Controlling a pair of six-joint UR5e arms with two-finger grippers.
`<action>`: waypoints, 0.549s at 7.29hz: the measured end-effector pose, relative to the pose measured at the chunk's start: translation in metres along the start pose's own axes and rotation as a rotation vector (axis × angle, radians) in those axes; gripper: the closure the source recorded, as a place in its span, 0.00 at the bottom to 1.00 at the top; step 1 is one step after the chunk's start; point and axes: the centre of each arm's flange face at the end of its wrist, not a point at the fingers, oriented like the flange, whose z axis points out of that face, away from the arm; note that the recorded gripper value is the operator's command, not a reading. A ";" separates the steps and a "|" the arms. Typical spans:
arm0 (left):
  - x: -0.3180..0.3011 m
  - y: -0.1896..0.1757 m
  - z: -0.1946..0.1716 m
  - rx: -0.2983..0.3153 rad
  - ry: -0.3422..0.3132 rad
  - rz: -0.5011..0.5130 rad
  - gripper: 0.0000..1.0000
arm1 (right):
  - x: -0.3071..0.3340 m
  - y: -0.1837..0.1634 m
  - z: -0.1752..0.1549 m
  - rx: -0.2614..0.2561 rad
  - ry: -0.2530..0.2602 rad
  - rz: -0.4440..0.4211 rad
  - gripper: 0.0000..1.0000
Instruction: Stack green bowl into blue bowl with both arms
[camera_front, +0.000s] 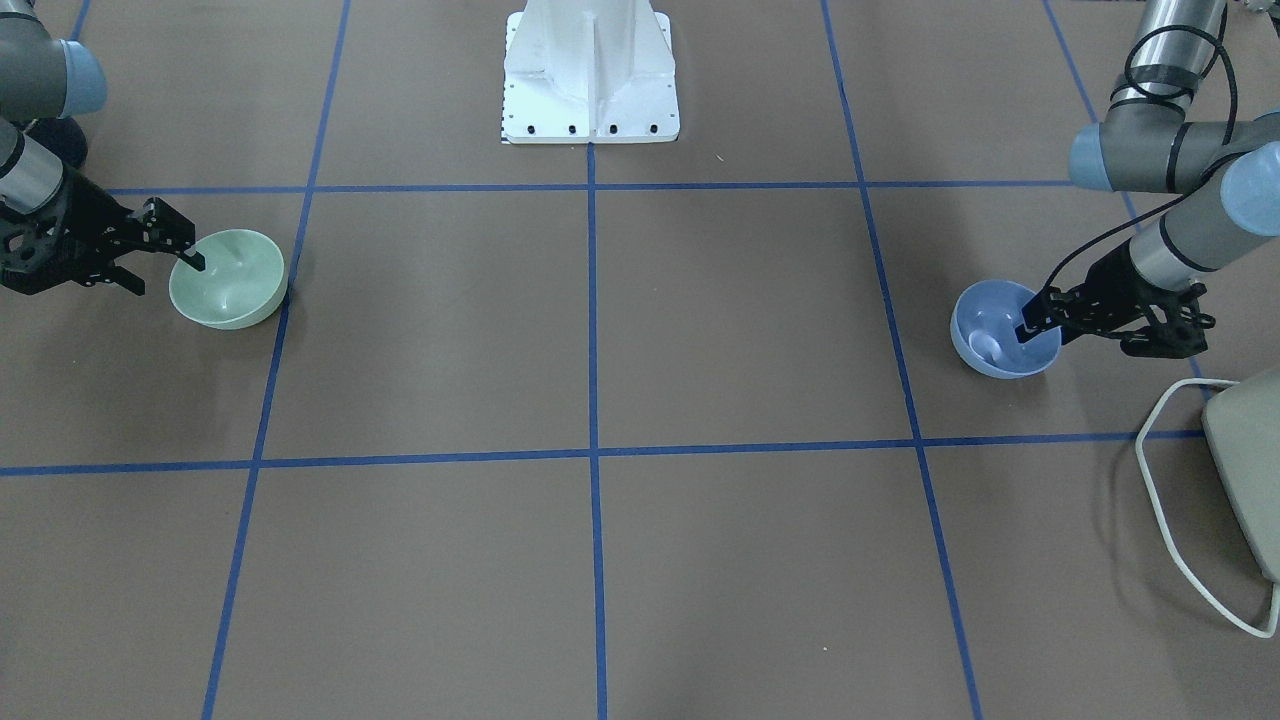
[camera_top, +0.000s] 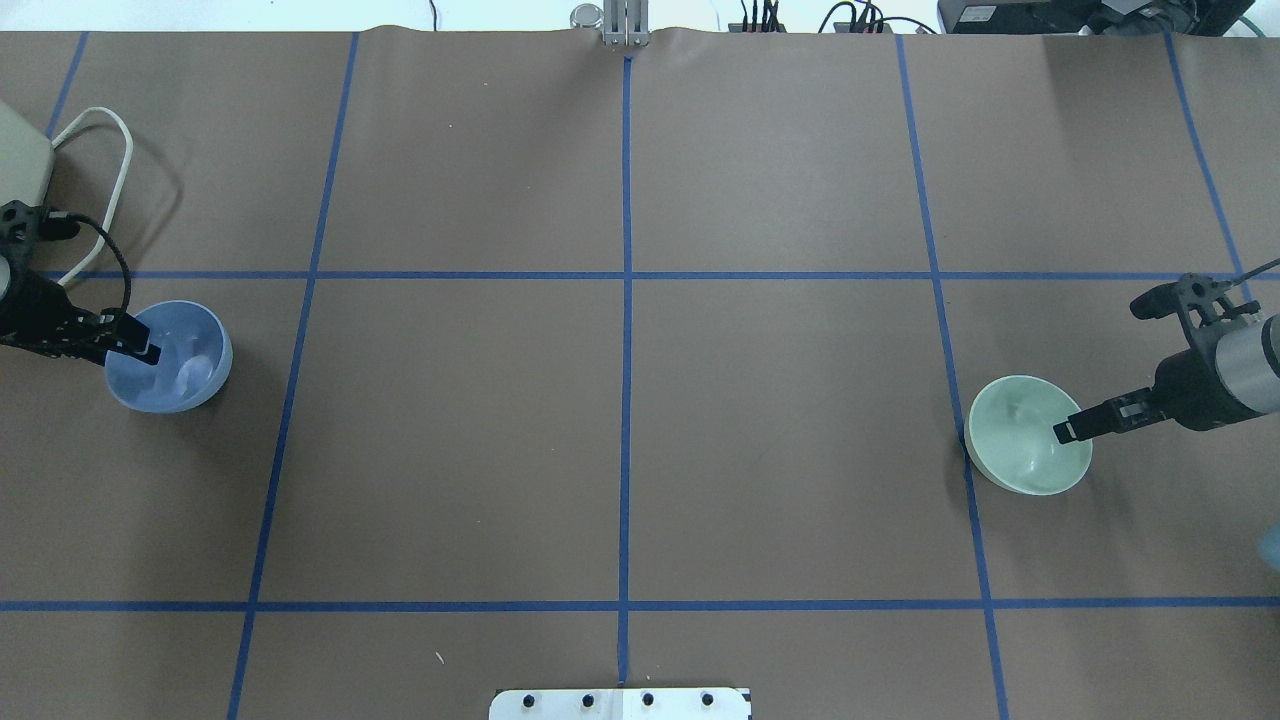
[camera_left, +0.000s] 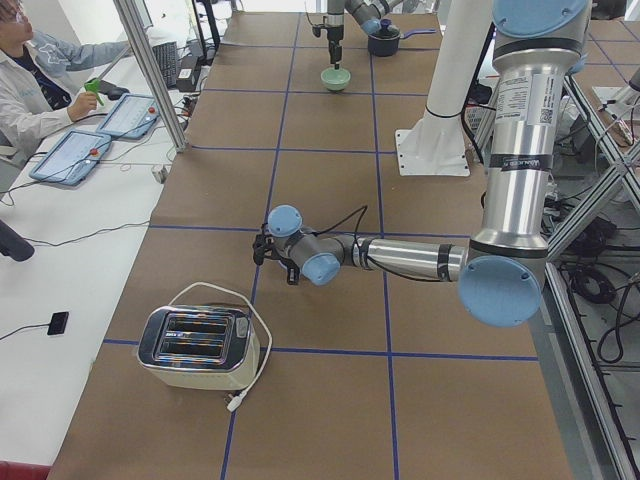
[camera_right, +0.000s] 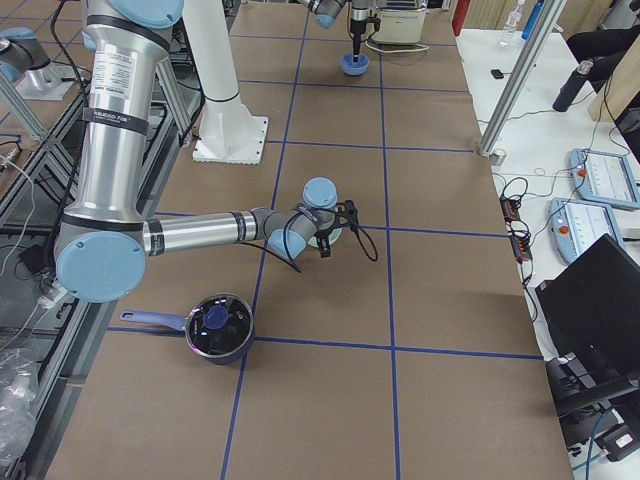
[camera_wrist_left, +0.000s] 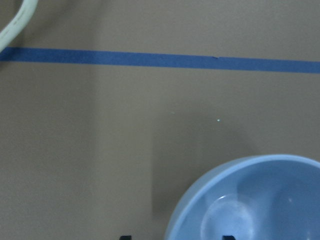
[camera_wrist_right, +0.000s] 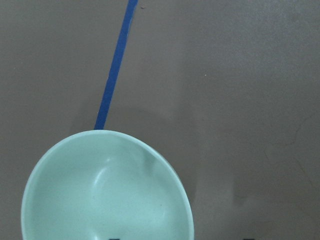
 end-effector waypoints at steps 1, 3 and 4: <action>0.004 -0.001 -0.001 0.005 0.007 -0.025 0.82 | -0.001 0.000 0.001 -0.002 0.001 -0.002 0.14; 0.014 -0.004 -0.006 0.017 0.020 -0.076 1.00 | -0.002 -0.001 0.003 -0.003 0.000 -0.004 0.14; 0.015 -0.005 -0.007 0.019 0.022 -0.084 1.00 | -0.003 -0.002 0.004 -0.002 0.000 -0.006 0.14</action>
